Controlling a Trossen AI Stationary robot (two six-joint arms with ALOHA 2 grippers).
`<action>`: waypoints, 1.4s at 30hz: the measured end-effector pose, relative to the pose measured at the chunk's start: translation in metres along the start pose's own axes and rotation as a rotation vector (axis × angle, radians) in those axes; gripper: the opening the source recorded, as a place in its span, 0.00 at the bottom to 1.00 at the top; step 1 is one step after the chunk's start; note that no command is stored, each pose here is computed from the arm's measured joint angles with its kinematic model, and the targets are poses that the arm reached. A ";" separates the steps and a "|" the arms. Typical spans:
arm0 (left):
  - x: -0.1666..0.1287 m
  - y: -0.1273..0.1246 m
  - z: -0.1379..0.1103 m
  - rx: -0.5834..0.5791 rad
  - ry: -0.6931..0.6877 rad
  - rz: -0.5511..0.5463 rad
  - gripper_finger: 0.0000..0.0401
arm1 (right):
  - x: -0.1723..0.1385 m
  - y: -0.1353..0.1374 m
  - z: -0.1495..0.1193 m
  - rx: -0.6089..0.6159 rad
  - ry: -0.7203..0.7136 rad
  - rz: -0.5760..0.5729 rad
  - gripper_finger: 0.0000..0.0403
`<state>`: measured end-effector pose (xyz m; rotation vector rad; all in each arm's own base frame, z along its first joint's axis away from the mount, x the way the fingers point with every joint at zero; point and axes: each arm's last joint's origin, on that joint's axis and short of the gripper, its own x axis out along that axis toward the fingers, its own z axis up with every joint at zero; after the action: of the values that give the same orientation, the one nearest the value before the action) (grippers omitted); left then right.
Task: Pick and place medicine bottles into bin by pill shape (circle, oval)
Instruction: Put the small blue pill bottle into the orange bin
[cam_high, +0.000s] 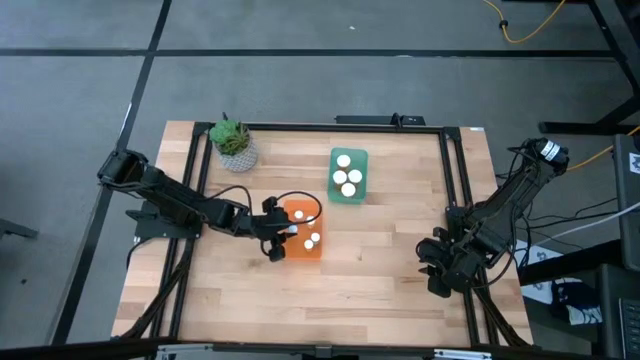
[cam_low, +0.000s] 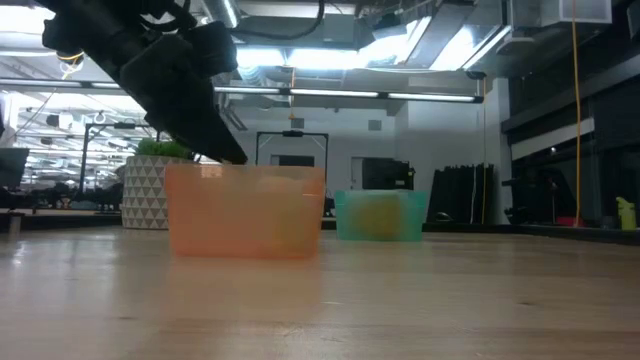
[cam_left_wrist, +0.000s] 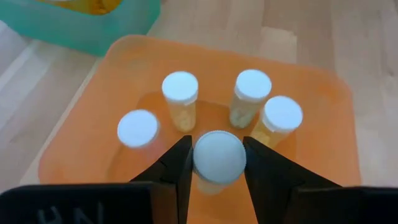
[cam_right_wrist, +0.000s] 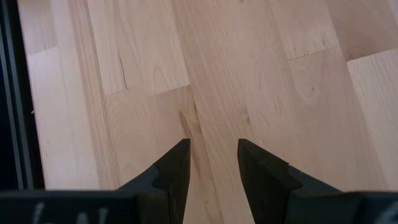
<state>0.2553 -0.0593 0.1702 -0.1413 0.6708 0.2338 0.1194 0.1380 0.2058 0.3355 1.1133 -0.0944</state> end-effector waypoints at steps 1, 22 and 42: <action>0.000 0.000 0.000 -0.002 -0.005 -0.002 0.28 | 0.000 0.000 0.000 0.000 0.000 0.000 0.33; 0.028 -0.007 -0.012 0.004 0.008 0.005 0.28 | 0.000 0.000 0.000 0.002 0.000 0.001 0.33; 0.029 -0.007 -0.013 0.004 0.013 -0.003 0.44 | 0.000 0.000 0.000 0.002 0.000 0.001 0.33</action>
<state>0.2716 -0.0642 0.1426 -0.1401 0.6839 0.2288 0.1194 0.1381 0.2058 0.3379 1.1135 -0.0952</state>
